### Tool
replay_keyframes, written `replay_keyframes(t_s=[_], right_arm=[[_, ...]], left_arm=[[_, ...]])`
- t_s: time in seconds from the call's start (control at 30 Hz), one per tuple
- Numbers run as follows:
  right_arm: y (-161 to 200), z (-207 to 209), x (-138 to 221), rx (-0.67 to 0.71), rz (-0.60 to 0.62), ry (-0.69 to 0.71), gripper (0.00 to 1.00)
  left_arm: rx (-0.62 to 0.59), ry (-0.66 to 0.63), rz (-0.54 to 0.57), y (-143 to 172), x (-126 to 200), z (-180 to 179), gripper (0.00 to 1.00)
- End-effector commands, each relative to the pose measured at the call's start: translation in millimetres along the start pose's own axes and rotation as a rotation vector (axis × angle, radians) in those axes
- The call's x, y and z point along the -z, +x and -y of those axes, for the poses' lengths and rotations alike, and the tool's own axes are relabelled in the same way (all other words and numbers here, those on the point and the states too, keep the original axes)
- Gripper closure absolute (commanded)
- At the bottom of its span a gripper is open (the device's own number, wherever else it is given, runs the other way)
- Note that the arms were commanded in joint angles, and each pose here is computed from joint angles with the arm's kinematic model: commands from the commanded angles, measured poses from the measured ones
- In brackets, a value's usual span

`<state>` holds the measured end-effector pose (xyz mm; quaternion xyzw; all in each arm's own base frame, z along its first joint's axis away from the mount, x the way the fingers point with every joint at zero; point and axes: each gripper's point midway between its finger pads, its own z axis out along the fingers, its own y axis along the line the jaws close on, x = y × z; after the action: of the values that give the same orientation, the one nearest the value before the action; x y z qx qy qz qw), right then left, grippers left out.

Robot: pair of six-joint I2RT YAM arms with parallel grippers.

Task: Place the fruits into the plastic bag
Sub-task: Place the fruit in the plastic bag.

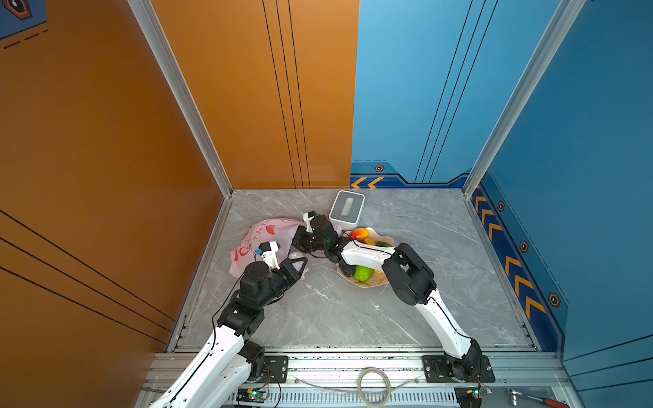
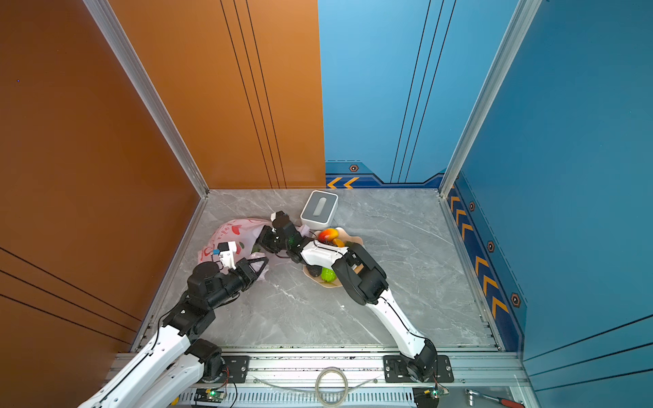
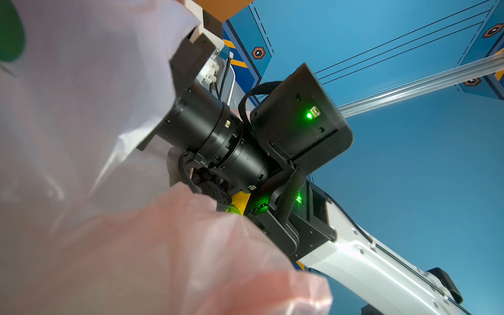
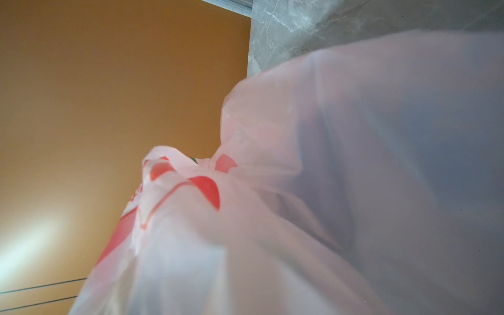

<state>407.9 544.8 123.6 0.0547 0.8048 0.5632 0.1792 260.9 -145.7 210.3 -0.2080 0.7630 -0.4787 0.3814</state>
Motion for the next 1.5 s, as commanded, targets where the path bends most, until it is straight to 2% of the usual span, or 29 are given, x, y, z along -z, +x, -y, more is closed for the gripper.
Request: replay_keyframes(t_s=[0.0,0.4,0.57,0.77,1.07,1.47], right_arm=[[3,-16,9,0.043,-0.031,0.022,0.01],[11,2,38,0.152,-0.085,0.241,0.0],[10,7,56,0.21,-0.091,0.329,0.0],[9,6,67,0.25,-0.1,0.366,0.0],[17,13,86,0.326,-0.151,0.461,0.0],[46,36,114,0.515,-0.306,0.614,0.0]], left_arm=[[0.022,-0.023,-0.023,6,1,-11,1.0],[0.028,-0.085,0.004,-3,9,-22,1.0],[-0.078,-0.202,0.009,-8,26,-28,1.0],[-0.205,-0.362,0.014,-18,50,-34,1.0],[-0.236,-0.417,0.016,-21,53,-42,1.0],[-0.281,-0.435,0.028,-25,54,-44,1.0]])
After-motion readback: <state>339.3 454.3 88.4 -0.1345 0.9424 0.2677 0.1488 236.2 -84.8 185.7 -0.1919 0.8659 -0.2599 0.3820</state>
